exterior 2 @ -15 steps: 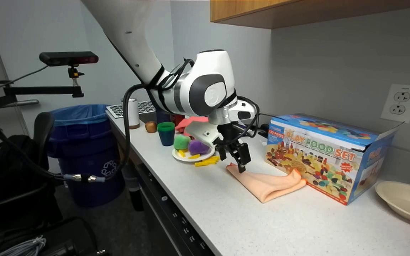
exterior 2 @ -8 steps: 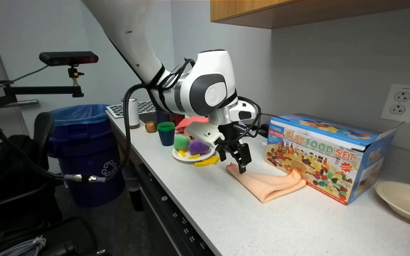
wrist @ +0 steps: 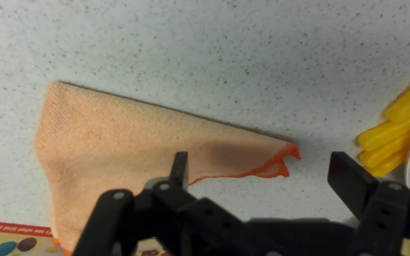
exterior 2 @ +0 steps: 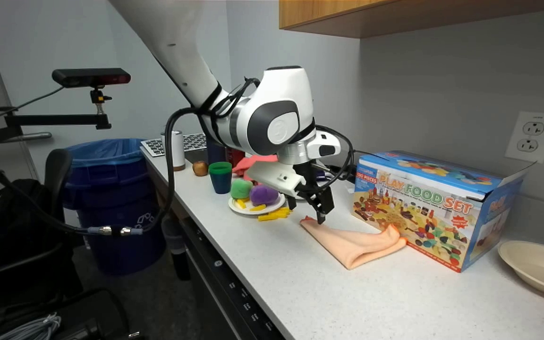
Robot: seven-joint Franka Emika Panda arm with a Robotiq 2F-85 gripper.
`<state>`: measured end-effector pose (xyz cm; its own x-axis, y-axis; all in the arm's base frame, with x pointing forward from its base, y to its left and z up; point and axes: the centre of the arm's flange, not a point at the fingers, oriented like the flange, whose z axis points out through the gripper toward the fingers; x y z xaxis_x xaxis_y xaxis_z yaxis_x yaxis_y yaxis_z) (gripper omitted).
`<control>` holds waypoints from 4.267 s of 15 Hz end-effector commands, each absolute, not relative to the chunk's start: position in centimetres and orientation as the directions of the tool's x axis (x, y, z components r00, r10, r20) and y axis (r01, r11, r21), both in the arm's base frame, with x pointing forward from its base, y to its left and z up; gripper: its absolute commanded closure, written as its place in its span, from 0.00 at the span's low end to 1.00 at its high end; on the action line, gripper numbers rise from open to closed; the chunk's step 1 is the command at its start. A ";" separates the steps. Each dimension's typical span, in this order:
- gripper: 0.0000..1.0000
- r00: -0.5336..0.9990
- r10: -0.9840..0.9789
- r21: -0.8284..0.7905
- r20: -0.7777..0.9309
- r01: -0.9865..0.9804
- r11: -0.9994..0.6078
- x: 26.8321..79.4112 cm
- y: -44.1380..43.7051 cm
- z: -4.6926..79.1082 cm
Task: Fold the peach towel into a triangle thrice
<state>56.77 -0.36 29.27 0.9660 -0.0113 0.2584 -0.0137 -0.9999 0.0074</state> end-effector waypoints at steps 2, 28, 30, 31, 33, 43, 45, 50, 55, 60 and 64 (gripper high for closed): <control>0.00 0.959 0.121 -0.039 0.255 0.135 -0.990 57.9 0.4 28.6; 1.00 0.959 0.201 -0.035 0.199 0.212 -0.977 59.8 -2.5 25.7; 1.00 0.977 0.163 -0.085 0.138 0.176 -0.981 58.7 -1.8 26.3; 0.98 0.983 0.150 -0.115 0.108 0.162 -0.980 58.3 -1.6 26.6; 0.98 0.990 0.129 -0.178 0.058 0.137 -0.974 57.8 -0.8 27.2; 0.98 0.995 0.030 -0.289 0.099 0.058 -0.956 59.6 -1.7 33.0; 0.98 0.991 0.009 -0.296 0.135 0.049 -0.954 60.0 -2.0 33.3; 0.98 0.981 0.001 -0.225 0.196 0.046 -0.973 60.4 -5.3 32.2; 0.98 0.960 -0.032 -0.184 0.277 0.020 -0.983 60.9 -9.4 31.5; 0.98 0.929 -0.055 -0.128 0.366 -0.008 -0.992 61.2 -11.9 32.2; 0.98 0.896 0.004 0.034 0.443 -0.012 -0.999 61.1 -13.0 33.3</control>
<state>61.31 -12.31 32.89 0.9172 -0.0467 0.3956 -0.0165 -0.9967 -0.0795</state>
